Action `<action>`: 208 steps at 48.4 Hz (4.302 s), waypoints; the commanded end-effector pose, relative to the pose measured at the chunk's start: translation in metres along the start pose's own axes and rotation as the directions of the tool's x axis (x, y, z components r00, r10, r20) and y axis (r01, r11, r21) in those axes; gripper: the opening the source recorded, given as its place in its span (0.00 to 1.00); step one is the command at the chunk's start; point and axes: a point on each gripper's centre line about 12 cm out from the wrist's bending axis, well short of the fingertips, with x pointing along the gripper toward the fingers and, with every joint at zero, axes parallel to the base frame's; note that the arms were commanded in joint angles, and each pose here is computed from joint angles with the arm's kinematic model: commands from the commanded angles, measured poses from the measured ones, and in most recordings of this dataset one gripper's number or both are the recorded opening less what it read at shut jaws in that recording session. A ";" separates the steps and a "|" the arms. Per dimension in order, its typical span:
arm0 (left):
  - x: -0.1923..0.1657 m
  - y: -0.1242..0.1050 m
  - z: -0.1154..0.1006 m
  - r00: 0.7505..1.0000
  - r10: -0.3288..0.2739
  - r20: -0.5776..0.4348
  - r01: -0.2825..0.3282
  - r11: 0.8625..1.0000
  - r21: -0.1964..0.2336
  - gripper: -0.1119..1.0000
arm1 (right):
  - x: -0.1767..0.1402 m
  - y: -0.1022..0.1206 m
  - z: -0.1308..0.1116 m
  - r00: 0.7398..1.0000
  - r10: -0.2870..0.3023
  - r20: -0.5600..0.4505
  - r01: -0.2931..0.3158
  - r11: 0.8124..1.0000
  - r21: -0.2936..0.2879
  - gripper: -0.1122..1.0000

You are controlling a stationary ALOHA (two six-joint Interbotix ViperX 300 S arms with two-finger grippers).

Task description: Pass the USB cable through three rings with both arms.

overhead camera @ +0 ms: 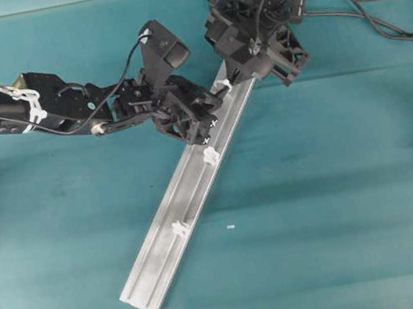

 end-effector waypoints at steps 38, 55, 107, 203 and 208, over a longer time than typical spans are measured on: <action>-0.005 -0.008 0.012 0.999 -0.021 0.034 0.021 1.000 -0.003 0.18 | 0.001 0.010 -0.003 0.992 -0.122 -0.035 0.125 0.985 0.121 0.83; -0.018 -0.010 0.010 0.999 -0.027 0.033 0.028 0.999 -0.030 0.18 | -0.009 0.017 -0.004 0.982 -0.184 -0.046 0.189 0.973 0.136 0.88; -0.061 -0.033 -0.005 0.996 -0.085 0.017 0.087 0.986 -0.145 0.18 | 0.000 0.025 0.047 0.944 -0.329 -0.003 0.329 0.944 0.003 0.86; -0.050 -0.031 0.002 0.997 -0.076 0.026 0.080 0.983 -0.167 0.69 | 0.020 0.028 0.056 0.951 -0.310 -0.007 0.309 0.950 -0.046 0.16; -0.051 -0.031 -0.003 0.997 -0.077 0.016 0.078 0.981 -0.176 0.92 | 0.020 0.029 0.057 0.953 -0.304 -0.006 0.303 0.952 -0.047 0.16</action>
